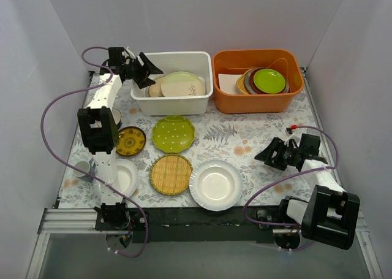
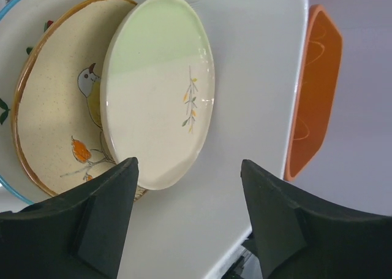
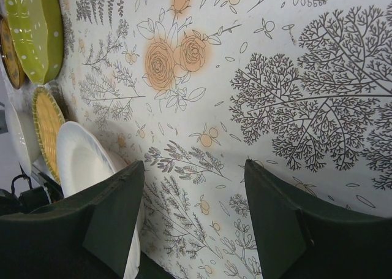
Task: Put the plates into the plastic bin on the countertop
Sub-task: Place the plate in the plastic bin, then pick up the plate at the center of the board.
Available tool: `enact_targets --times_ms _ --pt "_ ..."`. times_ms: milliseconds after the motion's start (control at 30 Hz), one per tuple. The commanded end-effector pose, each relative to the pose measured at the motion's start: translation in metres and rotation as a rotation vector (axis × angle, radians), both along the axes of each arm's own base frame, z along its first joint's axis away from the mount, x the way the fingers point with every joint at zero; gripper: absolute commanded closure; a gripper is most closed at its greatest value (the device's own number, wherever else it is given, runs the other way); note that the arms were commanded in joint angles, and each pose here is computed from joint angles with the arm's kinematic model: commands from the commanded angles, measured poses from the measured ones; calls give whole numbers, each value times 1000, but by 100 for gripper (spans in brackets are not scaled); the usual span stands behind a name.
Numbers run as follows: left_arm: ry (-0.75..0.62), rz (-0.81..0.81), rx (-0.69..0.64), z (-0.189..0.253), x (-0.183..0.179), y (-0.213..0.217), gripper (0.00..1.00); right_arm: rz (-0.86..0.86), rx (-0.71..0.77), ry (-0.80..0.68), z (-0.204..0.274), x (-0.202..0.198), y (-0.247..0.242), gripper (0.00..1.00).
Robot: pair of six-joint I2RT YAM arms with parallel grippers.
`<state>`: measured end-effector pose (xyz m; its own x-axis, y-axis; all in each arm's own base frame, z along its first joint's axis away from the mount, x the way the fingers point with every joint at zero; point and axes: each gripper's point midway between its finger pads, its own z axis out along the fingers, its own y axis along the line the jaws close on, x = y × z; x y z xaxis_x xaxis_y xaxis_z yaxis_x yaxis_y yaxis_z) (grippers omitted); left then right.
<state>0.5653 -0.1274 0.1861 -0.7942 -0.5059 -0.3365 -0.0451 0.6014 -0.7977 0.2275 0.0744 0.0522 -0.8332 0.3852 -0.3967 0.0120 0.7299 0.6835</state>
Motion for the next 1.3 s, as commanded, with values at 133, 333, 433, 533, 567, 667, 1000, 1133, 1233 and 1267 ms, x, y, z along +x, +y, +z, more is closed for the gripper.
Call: enact_targets --times_ms 133,333,433,533,567,667,1000,1133,1233,1267 --pt "-364 -39 -102 179 -56 -5 22 20 17 -53 13 4 3 26" --pt "-405 -72 -94 198 -112 -8 17 41 45 -84 22 0 10 25" --pt "-427 -66 -61 200 -142 -6 17 46 42 -103 27 -1 12 25" --pt "-399 -56 -42 182 -171 -5 16 51 39 -115 30 -3 15 25" --pt "-361 -55 -37 164 -179 -4 16 54 44 -111 30 -5 17 25" --pt "-353 -49 -34 158 -203 -4 16 59 47 -114 30 -9 21 25" --pt "-246 -34 -31 100 -270 -4 16 71 53 -109 28 -17 36 26" --pt "-161 -30 -49 65 -288 -5 16 79 59 -93 26 -19 44 26" --pt "-144 -15 -48 53 -297 -4 16 83 64 -94 24 -19 50 26" --pt "-111 5 -50 40 -299 -3 16 95 62 -99 24 -19 53 26"
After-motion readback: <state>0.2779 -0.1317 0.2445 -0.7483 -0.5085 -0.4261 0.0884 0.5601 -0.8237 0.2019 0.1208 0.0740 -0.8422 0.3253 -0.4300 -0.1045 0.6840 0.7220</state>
